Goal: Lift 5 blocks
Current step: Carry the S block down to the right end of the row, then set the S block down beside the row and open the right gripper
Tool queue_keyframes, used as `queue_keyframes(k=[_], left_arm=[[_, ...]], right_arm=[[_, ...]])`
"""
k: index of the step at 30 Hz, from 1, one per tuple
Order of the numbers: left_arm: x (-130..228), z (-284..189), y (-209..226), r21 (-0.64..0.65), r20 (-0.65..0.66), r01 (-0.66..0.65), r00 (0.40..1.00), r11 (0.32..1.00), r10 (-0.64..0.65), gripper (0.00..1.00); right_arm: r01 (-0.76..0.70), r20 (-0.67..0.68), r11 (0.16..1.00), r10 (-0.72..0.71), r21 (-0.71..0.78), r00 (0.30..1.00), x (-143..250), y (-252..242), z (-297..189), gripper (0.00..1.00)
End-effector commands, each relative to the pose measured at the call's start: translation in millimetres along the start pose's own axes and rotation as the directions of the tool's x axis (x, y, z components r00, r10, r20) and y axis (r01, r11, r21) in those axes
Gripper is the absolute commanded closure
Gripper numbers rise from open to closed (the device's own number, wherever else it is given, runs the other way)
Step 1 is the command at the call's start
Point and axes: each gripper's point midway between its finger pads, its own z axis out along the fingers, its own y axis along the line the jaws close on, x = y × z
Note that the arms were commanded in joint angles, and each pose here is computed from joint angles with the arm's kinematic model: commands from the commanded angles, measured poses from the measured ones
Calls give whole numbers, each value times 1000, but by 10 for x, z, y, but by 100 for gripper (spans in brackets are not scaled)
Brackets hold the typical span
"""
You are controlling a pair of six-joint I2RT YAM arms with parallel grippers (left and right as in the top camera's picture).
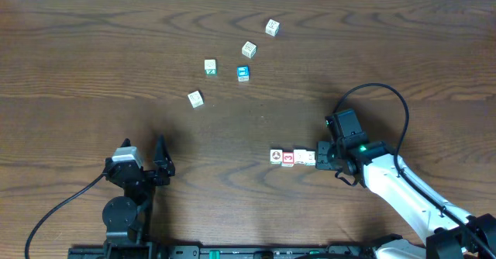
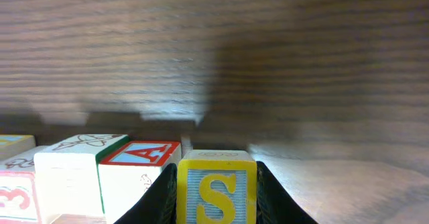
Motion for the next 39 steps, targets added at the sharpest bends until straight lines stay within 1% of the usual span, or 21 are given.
queue_keyframes(k=[1,5,12,15,18,21,24,28,32,34,36,37,38,39], left_arm=[[157,9,32,-11,-46,-4,999,1000,3,23],[157,9,32,-11,-46,-4,999,1000,3,23],[157,9,32,-11,-46,-4,999,1000,3,23],[157,9,32,-11,-46,-4,999,1000,3,23],[157,9,32,-11,-46,-4,999,1000,3,23],[157,9,32,-11,-46,-4,999,1000,3,23],[157,9,32,-11,-46,-4,999,1000,3,23],[157,9,32,-11,-46,-4,999,1000,3,23],[157,9,32,-11,-46,-4,999,1000,3,23],[157,9,32,-11,-46,-4,999,1000,3,23],[157,9,32,-11,-46,-4,999,1000,3,23],[157,9,32,-11,-46,-4,999,1000,3,23],[157,9,32,-11,-46,-4,999,1000,3,23],[157,9,32,-11,-46,-4,999,1000,3,23]], right_arm=[[36,3,998,-36,-47,999,-1,109,5,84],[38,21,995,-36,-88,999,-50,191,-1,82],[47,22,995,-46,-87,999,-50,190,1,79],[47,19,997,-46,-58,999,-37,136,5,73],[48,19,997,-46,-55,999,-38,131,5,61],[48,21,997,-46,-54,999,-41,129,5,57],[47,24,998,-46,-42,999,-47,108,6,57],[47,39,998,-45,-42,998,-82,114,4,61],[42,80,999,-41,-14,996,-187,75,-22,62],[37,98,999,-36,-17,995,-254,86,-69,61],[32,119,999,-29,-27,992,-329,106,-136,55],[29,125,999,-25,-28,992,-356,106,-169,54],[25,126,999,-21,-27,992,-369,98,-192,56],[20,125,1000,-17,-19,992,-373,73,-207,61]])
